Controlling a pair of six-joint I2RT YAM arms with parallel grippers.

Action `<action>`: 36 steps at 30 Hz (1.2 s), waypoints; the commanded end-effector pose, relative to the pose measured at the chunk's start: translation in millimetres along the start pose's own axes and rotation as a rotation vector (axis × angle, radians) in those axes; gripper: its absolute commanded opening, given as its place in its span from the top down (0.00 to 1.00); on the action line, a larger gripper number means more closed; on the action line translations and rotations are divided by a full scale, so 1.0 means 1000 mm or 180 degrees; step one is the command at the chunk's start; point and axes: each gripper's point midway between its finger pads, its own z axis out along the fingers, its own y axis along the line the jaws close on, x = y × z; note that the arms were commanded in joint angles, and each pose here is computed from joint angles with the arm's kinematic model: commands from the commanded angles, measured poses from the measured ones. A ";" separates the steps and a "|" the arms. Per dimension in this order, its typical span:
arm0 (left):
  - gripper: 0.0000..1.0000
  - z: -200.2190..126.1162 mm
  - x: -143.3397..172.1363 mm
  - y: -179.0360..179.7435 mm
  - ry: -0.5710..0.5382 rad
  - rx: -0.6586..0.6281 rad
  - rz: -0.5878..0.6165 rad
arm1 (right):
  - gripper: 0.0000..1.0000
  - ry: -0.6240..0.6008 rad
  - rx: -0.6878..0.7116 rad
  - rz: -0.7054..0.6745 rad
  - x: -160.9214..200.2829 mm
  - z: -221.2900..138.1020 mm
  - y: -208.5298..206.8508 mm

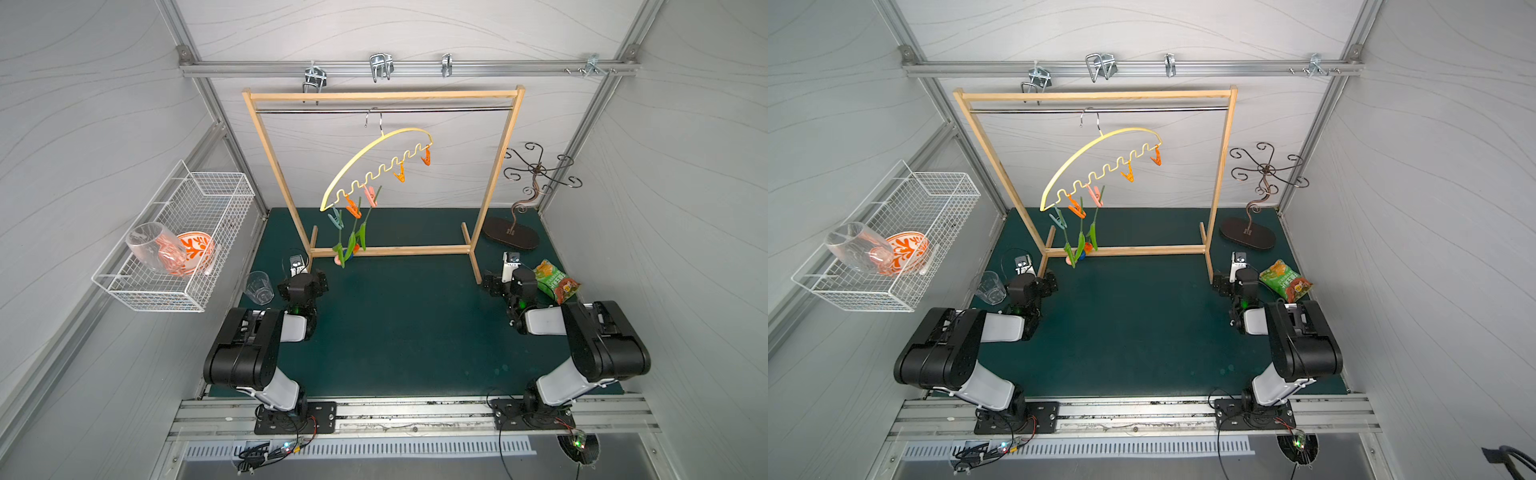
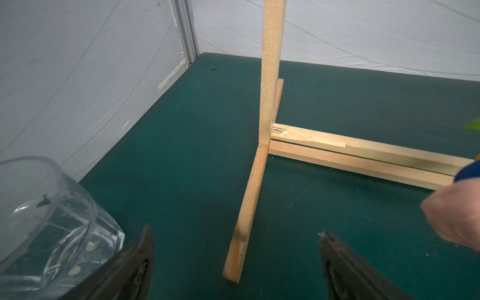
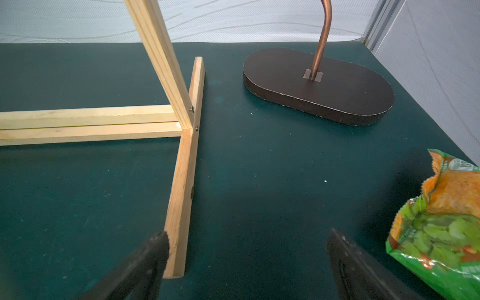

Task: Dry the flowers on a clothes hanger
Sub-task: Reset both arms

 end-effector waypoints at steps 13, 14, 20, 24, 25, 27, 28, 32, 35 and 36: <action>0.00 0.001 -0.016 0.000 -0.0148 0.0005 -0.0089 | 0.01 -0.0055 -0.0006 0.0027 -0.008 0.000 -0.001; 0.00 0.001 -0.016 0.000 -0.0147 0.0008 -0.0088 | 0.01 -0.0058 -0.0007 0.0026 -0.009 0.000 -0.001; 0.00 0.001 -0.016 0.000 -0.0149 0.0005 -0.0088 | 0.01 -0.0058 -0.0008 0.0029 -0.009 0.000 -0.001; 0.00 0.001 -0.016 0.000 -0.0151 0.0006 -0.0088 | 0.01 -0.0064 -0.0008 0.0026 -0.010 0.000 -0.001; 0.00 0.001 -0.016 0.000 -0.0147 0.0006 -0.0087 | 0.01 -0.0058 -0.0010 0.0025 -0.009 0.000 0.000; 0.00 0.001 -0.016 0.000 -0.0147 0.0006 -0.0087 | 0.01 -0.0057 -0.0009 0.0025 -0.009 0.000 0.000; 0.00 0.001 -0.016 0.000 -0.0148 0.0005 -0.0088 | 0.01 -0.0057 -0.0009 0.0026 -0.009 0.000 0.000; 0.00 0.001 -0.016 0.000 -0.0147 0.0008 -0.0087 | 0.01 -0.0046 -0.0023 0.0021 -0.008 0.001 0.000; 0.00 0.001 -0.016 0.000 -0.0147 0.0005 -0.0088 | 0.01 -0.0041 -0.0050 0.0032 -0.008 0.001 0.001; 0.00 0.001 -0.016 0.000 -0.0147 0.0004 -0.0089 | 0.01 -0.0044 -0.0045 0.0031 -0.008 0.001 0.000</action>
